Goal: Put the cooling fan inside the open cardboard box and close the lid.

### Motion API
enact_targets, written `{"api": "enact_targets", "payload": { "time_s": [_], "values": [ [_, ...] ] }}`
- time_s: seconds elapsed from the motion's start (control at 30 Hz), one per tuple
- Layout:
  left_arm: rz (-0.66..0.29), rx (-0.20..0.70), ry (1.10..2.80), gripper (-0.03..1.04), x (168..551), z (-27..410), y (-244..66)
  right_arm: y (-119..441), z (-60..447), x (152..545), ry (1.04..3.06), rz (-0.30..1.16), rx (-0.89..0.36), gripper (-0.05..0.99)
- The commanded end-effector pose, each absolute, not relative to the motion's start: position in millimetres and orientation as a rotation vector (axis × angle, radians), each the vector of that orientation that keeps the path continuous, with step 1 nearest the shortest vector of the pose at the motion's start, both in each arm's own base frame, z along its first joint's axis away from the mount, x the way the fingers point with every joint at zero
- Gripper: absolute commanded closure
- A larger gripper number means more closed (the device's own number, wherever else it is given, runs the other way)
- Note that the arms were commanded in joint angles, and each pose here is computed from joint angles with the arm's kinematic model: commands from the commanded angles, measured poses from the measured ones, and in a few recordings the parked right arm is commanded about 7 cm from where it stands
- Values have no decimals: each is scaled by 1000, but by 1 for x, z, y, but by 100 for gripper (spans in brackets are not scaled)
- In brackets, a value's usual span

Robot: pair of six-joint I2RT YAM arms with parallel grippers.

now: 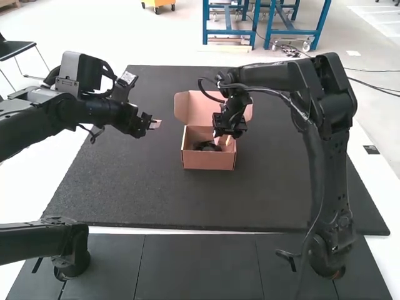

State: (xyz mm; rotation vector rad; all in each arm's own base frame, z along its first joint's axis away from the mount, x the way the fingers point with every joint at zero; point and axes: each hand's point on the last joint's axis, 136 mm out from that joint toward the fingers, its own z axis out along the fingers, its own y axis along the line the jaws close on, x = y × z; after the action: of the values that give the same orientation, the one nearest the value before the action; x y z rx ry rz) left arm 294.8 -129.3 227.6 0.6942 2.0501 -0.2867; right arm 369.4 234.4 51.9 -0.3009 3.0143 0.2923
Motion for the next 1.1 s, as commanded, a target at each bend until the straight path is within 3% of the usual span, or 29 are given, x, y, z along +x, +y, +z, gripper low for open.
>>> {"api": "enact_targets", "payload": {
  "time_s": [0.0,0.03,0.13,0.5,0.8,1.07],
  "values": [
    [-298,641,2037,5,296,234,-127,242,74,382,2956,335,-353,38],
    [-289,630,2039,5,298,234,-126,245,82,384,2947,340,-369,30],
    [-280,587,2055,5,304,233,-123,248,106,389,2909,355,-423,21],
    [-252,525,2104,5,336,242,-124,244,193,387,2670,378,-705,17],
    [-206,433,2164,5,373,235,-122,183,218,388,2500,203,-717,17],
    [-122,383,2191,5,396,217,-115,154,210,384,2445,229,-612,18]
  ]
}}
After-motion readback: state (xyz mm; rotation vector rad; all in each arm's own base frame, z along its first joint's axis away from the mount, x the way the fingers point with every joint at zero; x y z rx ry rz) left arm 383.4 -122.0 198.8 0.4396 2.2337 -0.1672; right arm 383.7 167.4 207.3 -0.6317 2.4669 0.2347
